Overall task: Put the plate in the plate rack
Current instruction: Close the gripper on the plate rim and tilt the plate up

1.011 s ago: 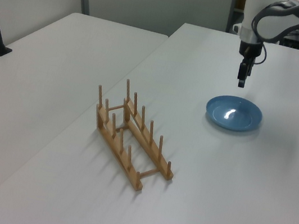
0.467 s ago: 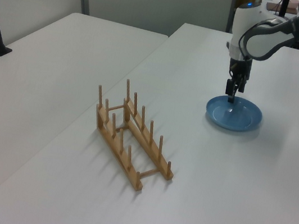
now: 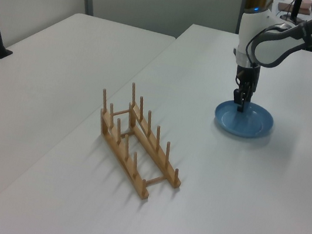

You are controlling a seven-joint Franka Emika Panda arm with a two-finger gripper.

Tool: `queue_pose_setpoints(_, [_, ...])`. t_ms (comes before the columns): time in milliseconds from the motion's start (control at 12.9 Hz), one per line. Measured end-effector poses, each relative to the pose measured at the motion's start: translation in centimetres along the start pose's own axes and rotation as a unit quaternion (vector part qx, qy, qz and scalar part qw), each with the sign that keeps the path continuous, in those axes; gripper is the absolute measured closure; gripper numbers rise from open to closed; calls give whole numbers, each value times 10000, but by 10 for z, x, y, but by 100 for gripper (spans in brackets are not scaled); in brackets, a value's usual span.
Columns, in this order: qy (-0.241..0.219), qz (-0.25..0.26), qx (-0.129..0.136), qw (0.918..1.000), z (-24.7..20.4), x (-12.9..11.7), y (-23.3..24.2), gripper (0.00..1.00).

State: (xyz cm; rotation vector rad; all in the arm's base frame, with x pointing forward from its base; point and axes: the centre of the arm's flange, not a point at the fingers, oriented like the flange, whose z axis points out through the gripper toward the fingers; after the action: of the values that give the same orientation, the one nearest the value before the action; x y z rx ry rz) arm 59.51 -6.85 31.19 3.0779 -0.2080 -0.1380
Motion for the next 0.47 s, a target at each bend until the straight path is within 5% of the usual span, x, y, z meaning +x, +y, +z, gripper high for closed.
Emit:
queue_pose_setpoints(78, [13, 46, 7, 10000, -1, 0, -3, 71])
queue_pose_setpoints(233, [75, 100, 18, 9999, -7, 3, -7, 85])
queue_pose_setpoints(467, [259, 112, 32, 9996, -25, 11, -9, 89])
